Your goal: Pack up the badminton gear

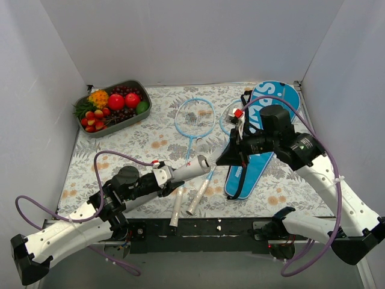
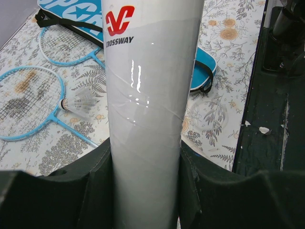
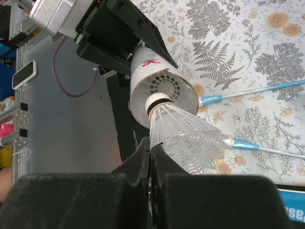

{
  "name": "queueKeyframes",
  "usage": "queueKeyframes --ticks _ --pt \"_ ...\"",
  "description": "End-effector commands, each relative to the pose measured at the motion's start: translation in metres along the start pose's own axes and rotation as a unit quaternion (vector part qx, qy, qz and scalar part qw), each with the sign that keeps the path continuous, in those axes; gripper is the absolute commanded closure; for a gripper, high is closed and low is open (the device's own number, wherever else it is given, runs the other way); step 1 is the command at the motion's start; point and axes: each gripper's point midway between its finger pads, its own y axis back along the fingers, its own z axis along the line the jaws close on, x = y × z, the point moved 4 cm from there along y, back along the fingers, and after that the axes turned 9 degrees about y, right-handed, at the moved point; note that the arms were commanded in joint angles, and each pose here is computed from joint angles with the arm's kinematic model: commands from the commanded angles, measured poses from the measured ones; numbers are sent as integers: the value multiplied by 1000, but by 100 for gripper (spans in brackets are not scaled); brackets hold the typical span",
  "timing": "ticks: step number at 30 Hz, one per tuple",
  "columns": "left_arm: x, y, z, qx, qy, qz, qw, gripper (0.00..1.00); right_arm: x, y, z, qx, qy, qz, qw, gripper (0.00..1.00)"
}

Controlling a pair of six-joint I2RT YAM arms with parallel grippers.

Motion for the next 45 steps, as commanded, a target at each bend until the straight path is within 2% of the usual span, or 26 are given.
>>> queueKeyframes --ticks 1,16,25,32,35,37,39,45 --pt "-21 3 0 -1 -13 -31 999 100 -10 -13 3 -14 13 -14 1000 99" --pt "-24 6 -3 7 -16 -42 999 100 9 -67 -6 -75 -1 5 997 99" --pt "-25 6 -4 11 -16 -45 999 100 19 -107 10 -142 -6 18 990 99" --pt "-27 8 -4 9 -17 -53 998 100 44 -127 16 -177 -19 35 983 98" --pt "-25 9 -4 10 -18 -54 998 100 40 -122 17 -162 -10 25 986 78" --pt "-26 10 -5 9 -17 -58 998 100 34 -117 13 -139 -1 21 990 60" --pt "-25 10 -4 8 -18 -59 998 100 25 -108 8 -122 2 8 993 55" --pt "-25 12 -5 6 -17 -67 998 100 -2 -68 -22 -51 -15 -27 998 51"
